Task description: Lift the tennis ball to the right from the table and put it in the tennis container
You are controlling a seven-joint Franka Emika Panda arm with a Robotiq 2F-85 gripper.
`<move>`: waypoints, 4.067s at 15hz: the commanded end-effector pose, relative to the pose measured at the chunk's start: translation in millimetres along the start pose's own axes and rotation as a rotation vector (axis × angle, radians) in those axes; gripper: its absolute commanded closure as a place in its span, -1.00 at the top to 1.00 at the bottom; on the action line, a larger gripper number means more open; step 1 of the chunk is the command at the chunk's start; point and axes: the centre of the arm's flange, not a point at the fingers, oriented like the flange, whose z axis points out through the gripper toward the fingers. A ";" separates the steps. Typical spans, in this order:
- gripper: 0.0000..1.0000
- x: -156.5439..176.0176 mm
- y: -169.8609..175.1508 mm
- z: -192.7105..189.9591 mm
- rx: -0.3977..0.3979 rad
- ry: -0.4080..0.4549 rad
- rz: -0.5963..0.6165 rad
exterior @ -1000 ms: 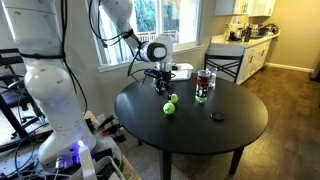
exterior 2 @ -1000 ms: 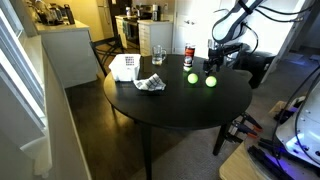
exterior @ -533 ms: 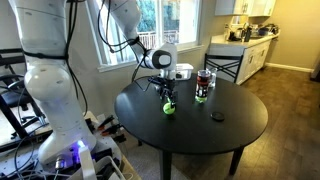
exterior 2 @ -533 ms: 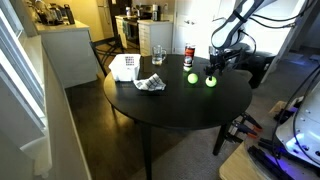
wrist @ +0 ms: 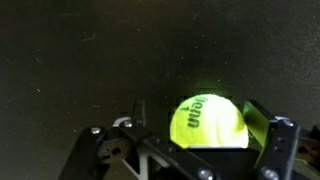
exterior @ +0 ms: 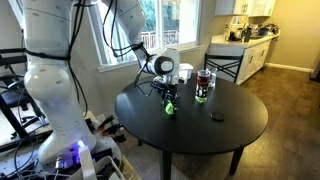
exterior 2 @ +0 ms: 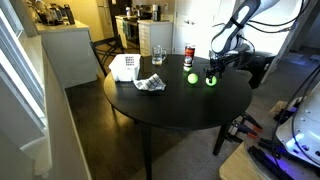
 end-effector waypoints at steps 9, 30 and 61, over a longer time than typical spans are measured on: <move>1.00 0.4 8.8 15.5 0.023 0.037 -0.116; 1.00 28.1 15.8 14.7 0.004 0.236 -0.098; -0.17 78.6 37.1 -157.6 -0.055 0.673 0.016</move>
